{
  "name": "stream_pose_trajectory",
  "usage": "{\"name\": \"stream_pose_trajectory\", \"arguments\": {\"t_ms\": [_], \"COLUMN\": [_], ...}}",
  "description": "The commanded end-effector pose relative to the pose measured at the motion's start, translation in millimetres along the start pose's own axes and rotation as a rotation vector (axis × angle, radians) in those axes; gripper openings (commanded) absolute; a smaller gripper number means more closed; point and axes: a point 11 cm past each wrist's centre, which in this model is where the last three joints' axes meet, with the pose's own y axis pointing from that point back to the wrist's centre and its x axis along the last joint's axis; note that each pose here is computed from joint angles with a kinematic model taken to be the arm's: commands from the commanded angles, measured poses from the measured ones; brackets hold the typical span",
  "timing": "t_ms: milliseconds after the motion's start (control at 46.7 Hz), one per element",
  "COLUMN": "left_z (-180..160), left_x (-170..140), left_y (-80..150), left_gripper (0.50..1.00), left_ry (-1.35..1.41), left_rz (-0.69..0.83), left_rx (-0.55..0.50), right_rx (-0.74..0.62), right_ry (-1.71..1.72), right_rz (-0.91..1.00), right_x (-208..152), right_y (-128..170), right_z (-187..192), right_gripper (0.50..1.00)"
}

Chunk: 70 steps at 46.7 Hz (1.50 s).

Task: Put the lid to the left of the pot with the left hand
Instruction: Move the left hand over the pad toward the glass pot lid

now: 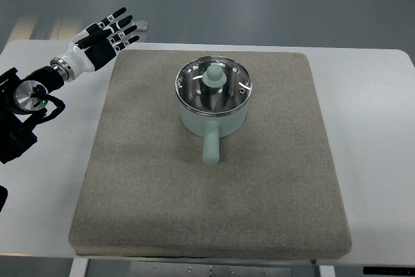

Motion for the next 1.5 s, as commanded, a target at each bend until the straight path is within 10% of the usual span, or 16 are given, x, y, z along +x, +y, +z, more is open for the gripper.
{"name": "stream_pose_trajectory", "arguments": {"t_ms": [0, 964, 1478], "left_z": [-0.2, 24.9, 46.3], "left_x": [-0.2, -9.4, -27.1], "left_y": [-0.1, -3.5, -10.6], "left_gripper": [0.996, 0.996, 0.996], "left_ry": [0.001, -0.037, -0.529], "left_rz": [-0.001, -0.041, -0.100], "left_rx": [-0.001, -0.063, -0.008], "right_rx": [0.001, 0.000, 0.000], "right_ry": [0.000, 0.000, 0.000], "right_rz": [0.000, 0.000, 0.000], "right_x": [0.0, 0.0, 0.0], "right_y": [0.0, 0.0, 0.0], "right_z": [-0.2, 0.0, 0.0], "right_gripper": [0.921, 0.921, 0.921]}}
